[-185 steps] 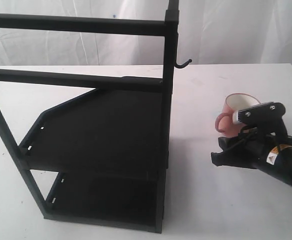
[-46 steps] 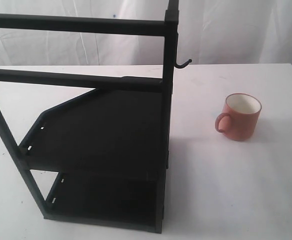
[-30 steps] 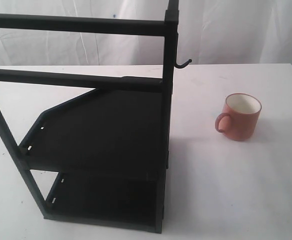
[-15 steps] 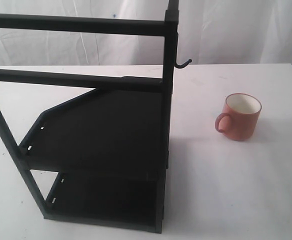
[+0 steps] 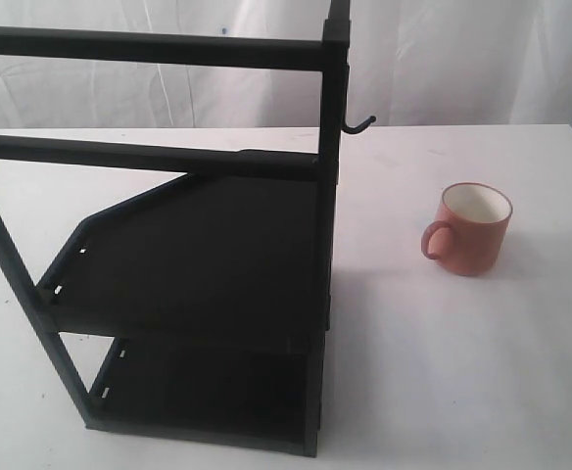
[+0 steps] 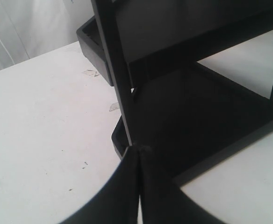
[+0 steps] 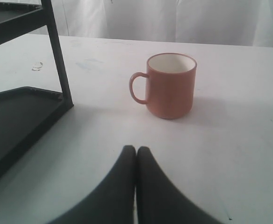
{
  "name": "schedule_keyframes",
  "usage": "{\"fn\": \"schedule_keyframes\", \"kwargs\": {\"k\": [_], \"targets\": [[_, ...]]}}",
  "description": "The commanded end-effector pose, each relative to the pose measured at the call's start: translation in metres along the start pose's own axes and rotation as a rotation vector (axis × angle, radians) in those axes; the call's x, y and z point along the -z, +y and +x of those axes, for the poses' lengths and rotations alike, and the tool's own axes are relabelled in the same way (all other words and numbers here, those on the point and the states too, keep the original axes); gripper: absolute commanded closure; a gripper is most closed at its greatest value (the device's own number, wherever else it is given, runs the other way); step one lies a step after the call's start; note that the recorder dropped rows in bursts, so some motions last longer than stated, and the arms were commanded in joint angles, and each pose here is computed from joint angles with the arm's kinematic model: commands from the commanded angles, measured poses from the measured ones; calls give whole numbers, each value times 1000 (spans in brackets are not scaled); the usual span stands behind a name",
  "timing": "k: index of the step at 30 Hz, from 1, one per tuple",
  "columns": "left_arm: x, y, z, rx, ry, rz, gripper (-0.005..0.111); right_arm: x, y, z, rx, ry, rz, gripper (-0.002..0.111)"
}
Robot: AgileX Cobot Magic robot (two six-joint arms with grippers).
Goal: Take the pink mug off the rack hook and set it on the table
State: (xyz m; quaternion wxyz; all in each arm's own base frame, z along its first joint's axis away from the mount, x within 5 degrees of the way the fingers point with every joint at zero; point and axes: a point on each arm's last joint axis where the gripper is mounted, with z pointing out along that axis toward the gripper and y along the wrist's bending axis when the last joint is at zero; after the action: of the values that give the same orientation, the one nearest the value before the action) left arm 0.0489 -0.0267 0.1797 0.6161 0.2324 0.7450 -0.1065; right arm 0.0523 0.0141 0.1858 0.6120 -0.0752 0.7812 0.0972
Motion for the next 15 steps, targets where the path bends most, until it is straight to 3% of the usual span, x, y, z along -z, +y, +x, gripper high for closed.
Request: {"fn": "schedule_keyframes", "kwargs": {"k": [1, 15], "targets": [[0, 0, 1, 9, -3, -3, 107, 0, 0, 1, 7, -8, 7, 108], [0, 0, 2, 9, 12, 1, 107, 0, 0, 1, 7, -8, 7, 108]]}}
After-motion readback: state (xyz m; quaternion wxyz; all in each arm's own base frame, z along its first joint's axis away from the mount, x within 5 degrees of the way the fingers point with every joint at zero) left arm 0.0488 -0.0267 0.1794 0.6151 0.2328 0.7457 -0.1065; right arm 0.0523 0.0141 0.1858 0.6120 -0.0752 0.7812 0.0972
